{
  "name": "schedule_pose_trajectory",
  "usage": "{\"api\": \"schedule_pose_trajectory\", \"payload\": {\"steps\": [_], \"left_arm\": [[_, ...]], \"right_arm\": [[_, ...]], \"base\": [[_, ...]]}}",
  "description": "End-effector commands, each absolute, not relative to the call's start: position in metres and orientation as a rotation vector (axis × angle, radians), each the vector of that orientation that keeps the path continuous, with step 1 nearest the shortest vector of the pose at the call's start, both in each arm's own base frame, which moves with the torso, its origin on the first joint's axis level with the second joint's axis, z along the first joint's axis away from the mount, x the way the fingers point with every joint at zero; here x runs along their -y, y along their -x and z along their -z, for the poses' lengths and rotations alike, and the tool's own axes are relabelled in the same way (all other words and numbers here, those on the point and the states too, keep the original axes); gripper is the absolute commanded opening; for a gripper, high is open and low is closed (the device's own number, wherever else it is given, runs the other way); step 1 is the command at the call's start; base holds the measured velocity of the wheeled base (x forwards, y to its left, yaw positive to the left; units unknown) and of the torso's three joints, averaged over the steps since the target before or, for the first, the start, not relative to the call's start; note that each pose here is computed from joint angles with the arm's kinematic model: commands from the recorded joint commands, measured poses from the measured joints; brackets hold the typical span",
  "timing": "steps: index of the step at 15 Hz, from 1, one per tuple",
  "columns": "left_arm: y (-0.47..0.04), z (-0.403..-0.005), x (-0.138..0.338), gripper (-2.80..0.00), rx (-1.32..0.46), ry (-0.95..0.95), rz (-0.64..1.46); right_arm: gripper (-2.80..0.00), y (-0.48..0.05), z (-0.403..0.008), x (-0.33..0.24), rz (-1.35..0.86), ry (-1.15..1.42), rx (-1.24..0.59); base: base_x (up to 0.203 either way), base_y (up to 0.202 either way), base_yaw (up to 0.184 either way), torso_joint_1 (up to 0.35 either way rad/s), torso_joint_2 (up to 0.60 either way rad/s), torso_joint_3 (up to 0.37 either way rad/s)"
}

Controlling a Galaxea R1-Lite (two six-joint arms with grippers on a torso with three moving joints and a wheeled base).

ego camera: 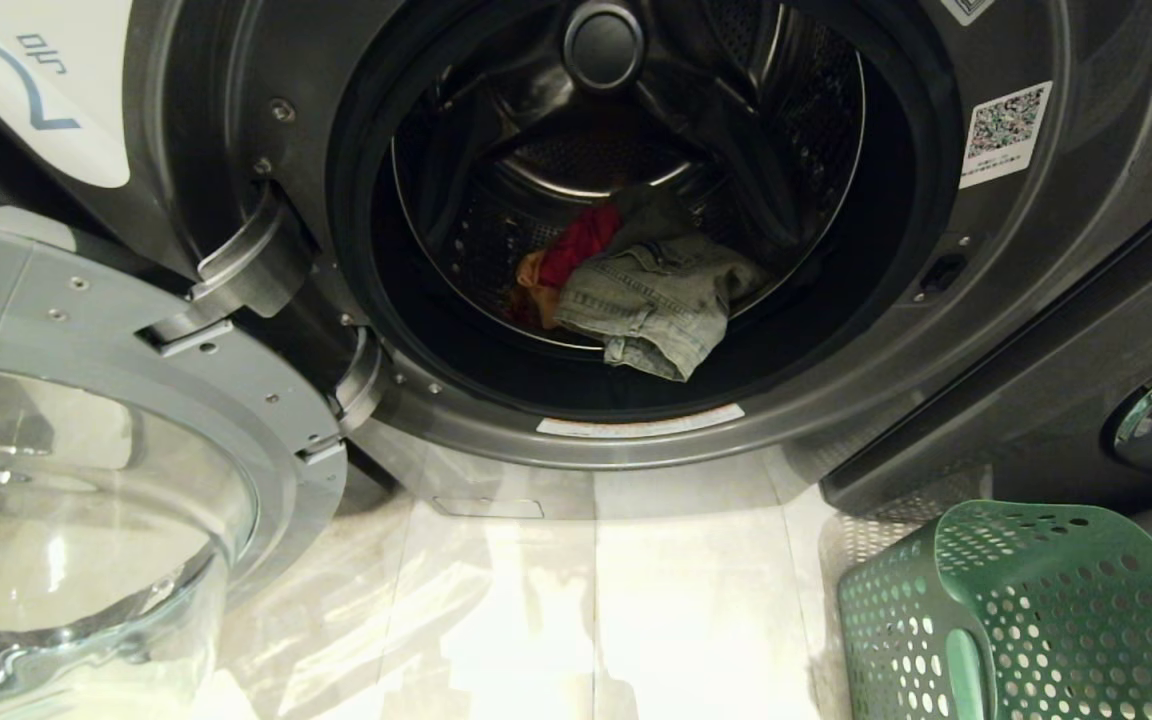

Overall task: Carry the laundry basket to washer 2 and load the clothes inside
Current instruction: Close the washing machine door with the left hand

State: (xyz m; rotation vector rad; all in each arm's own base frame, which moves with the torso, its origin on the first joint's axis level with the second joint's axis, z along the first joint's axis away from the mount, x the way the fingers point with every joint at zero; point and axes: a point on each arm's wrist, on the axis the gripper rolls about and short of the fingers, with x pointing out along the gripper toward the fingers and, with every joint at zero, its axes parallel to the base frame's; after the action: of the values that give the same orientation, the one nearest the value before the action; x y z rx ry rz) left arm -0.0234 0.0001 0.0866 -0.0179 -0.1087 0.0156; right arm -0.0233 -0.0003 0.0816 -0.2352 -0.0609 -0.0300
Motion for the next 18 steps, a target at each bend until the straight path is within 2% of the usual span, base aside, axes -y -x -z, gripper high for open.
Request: {"api": "schedule_pose_trajectory", "payload": {"steps": [1, 8, 18], "left_arm": [[0.0202, -0.0755, -0.0001, -2.8, 0.069, 0.02, -0.016], [0.0202, -0.0755, -0.0001, -2.8, 0.069, 0.017, -0.017], [0.0202, -0.0755, -0.0001, -2.8, 0.069, 0.015, -0.016]], "right_arm": [[-2.8, 0.023, -0.0818, 0.0003, 0.03, 0.237, 0.058], [-2.8, 0.023, -0.0818, 0.0003, 0.03, 0.237, 0.058], [-2.8, 0.023, -0.0818, 0.0003, 0.03, 0.237, 0.058]], "base": [[0.0, 0.0, 0.0, 0.0, 0.0, 0.0], [0.0, 0.0, 0.0, 0.001, 0.0, 0.02], [0.0, 0.0, 0.0, 0.002, 0.0, 0.197]]}}
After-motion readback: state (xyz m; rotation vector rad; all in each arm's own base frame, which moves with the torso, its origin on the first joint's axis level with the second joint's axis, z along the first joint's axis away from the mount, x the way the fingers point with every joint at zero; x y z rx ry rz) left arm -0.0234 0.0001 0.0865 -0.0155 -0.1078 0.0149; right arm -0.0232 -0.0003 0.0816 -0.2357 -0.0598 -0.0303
